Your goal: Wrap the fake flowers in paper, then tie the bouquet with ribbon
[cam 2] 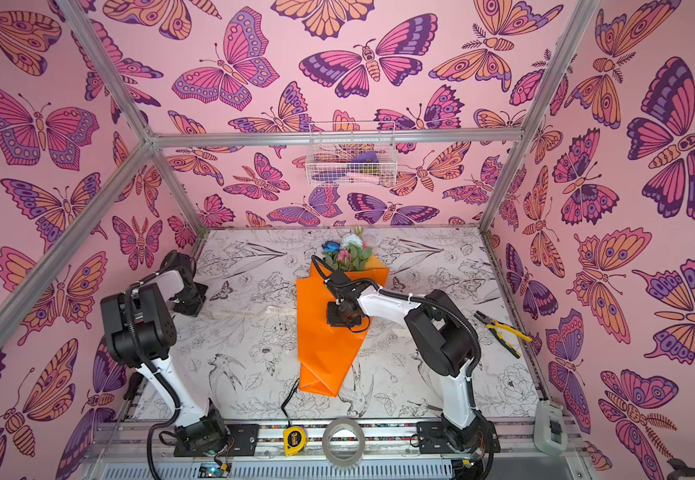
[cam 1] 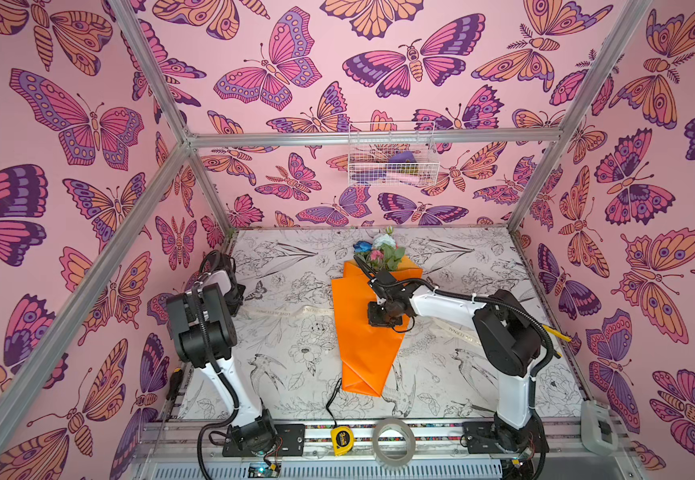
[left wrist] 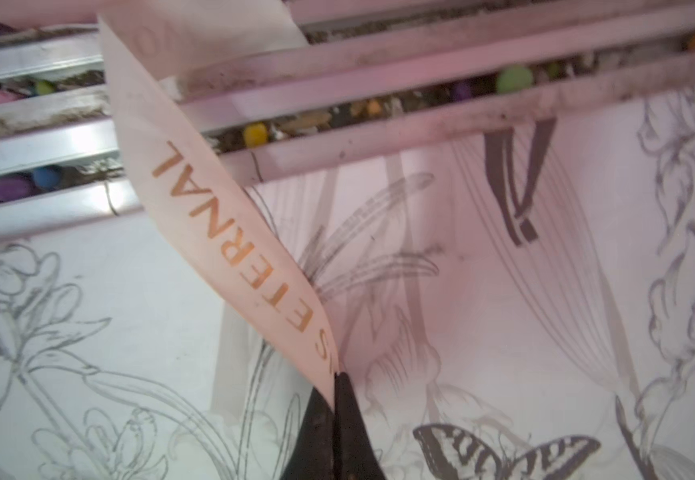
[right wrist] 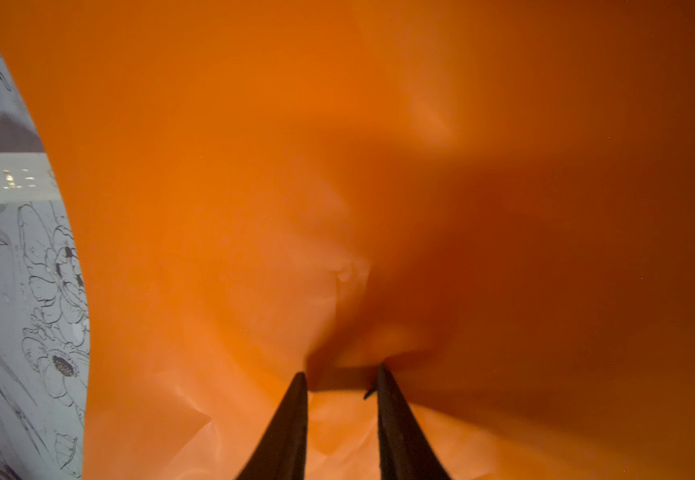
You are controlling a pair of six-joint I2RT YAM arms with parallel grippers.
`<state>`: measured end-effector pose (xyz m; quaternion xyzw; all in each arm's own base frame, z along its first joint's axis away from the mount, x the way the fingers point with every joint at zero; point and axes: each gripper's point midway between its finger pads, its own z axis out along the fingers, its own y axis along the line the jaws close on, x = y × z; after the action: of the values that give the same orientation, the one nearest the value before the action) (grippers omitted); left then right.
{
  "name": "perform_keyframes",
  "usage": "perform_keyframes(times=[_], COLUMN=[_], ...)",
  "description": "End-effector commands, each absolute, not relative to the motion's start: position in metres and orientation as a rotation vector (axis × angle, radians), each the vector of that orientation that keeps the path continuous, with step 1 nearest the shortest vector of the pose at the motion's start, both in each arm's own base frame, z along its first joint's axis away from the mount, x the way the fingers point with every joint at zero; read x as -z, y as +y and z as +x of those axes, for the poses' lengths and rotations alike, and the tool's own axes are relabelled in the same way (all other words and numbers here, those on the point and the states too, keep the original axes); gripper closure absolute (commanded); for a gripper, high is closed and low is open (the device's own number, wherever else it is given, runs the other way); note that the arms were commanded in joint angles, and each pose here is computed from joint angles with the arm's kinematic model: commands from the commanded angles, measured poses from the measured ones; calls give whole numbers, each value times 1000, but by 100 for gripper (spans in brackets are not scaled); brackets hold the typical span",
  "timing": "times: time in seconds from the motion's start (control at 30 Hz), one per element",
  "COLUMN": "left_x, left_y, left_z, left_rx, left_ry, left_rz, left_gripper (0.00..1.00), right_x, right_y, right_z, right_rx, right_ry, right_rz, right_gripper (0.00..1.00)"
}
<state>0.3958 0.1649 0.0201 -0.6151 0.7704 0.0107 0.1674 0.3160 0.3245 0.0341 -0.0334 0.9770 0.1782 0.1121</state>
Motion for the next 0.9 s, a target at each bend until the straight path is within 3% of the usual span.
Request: perform_keyframes(times=[0.0, 0.3, 0.6, 0.87], left_x=[-45, -158, -219, -274], left_y=[131, -7, -116, -183], left_z=[406, 436, 388, 348], left_rx=[55, 461, 863, 1027], left_ry=[2313, 2250, 2072, 1921], left_rz=[-1516, -644, -134, 149], left_gripper=[100, 100, 100, 100], right_x=[-36, -37, -56, -86], right_y=[319, 315, 317, 312], right_z=[316, 318, 317, 317], right_rx=[-530, -510, -545, -577], right_ry=[2867, 2862, 2837, 2787], right_rz=[-70, -68, -76, -64], right_gripper=[71, 72, 63, 59])
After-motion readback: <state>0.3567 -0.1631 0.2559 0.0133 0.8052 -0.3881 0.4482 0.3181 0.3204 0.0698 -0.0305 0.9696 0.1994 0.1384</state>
